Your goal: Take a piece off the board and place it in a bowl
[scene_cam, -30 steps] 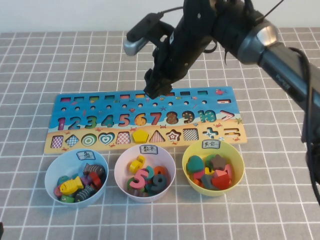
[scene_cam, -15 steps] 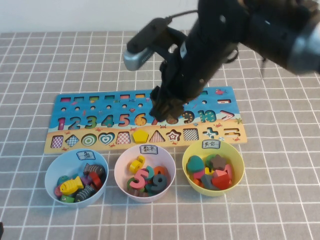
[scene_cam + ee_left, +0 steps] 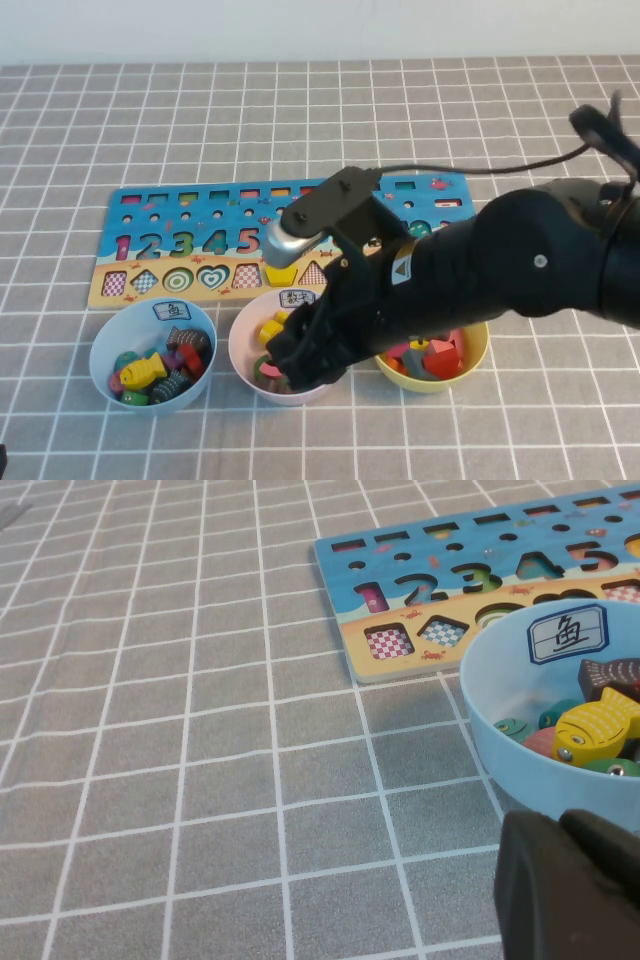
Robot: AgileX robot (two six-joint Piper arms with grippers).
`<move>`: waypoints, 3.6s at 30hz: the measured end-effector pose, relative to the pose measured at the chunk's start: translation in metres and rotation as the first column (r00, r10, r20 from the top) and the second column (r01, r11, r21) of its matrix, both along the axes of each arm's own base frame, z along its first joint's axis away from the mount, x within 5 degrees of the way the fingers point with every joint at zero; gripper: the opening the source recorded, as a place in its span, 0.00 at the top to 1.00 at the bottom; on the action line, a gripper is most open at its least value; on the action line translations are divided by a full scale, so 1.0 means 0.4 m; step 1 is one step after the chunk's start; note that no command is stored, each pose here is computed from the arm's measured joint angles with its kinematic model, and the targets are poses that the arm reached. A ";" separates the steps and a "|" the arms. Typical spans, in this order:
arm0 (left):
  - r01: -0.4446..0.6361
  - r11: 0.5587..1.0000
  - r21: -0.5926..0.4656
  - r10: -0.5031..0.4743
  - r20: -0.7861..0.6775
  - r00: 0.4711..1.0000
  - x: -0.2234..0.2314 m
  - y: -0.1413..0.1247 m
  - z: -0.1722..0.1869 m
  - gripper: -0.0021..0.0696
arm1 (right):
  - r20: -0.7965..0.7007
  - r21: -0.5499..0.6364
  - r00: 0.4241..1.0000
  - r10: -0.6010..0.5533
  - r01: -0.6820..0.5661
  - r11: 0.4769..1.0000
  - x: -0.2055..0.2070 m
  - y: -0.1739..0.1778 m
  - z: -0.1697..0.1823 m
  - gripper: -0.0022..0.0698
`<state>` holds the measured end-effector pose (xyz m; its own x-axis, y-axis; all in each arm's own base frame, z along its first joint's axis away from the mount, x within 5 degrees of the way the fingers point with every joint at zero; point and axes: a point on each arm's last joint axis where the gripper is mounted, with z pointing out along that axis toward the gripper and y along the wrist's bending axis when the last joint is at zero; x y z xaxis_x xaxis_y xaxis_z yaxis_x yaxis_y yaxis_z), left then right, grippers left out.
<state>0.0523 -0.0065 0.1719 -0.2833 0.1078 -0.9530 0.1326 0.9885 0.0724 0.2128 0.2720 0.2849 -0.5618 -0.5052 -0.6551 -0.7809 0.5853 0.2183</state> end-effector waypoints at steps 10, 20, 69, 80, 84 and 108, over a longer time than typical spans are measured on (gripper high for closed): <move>0.000 1.000 0.000 0.000 0.000 1.000 0.000 0.000 0.000 0.97 | -0.169 0.012 0.978 -0.122 0.126 0.992 0.025 0.047 -0.046 0.48; 0.000 1.000 0.000 0.000 0.000 1.000 0.000 0.000 0.000 0.97 | -0.265 -0.274 0.907 -0.326 0.254 0.928 0.082 0.073 -0.074 0.48; 0.000 1.000 0.000 0.000 0.000 1.000 0.000 0.000 0.000 0.97 | -0.162 -0.182 0.943 -0.290 0.260 0.948 0.052 0.093 -0.007 0.73; 0.000 1.000 0.000 0.000 0.000 1.000 0.000 0.000 0.000 0.97 | -0.035 -0.200 0.995 -0.092 0.083 0.976 -0.092 -0.086 0.075 0.99; 0.000 1.000 0.000 0.000 0.000 1.000 0.000 0.000 0.000 0.97 | -0.014 -0.196 0.998 -0.067 0.063 0.979 -0.143 -0.152 0.085 0.99; 0.000 1.000 0.000 0.000 0.000 1.000 0.000 0.000 0.000 0.97 | 0.062 -0.221 0.994 -0.085 0.097 0.970 -0.216 -0.333 0.062 0.99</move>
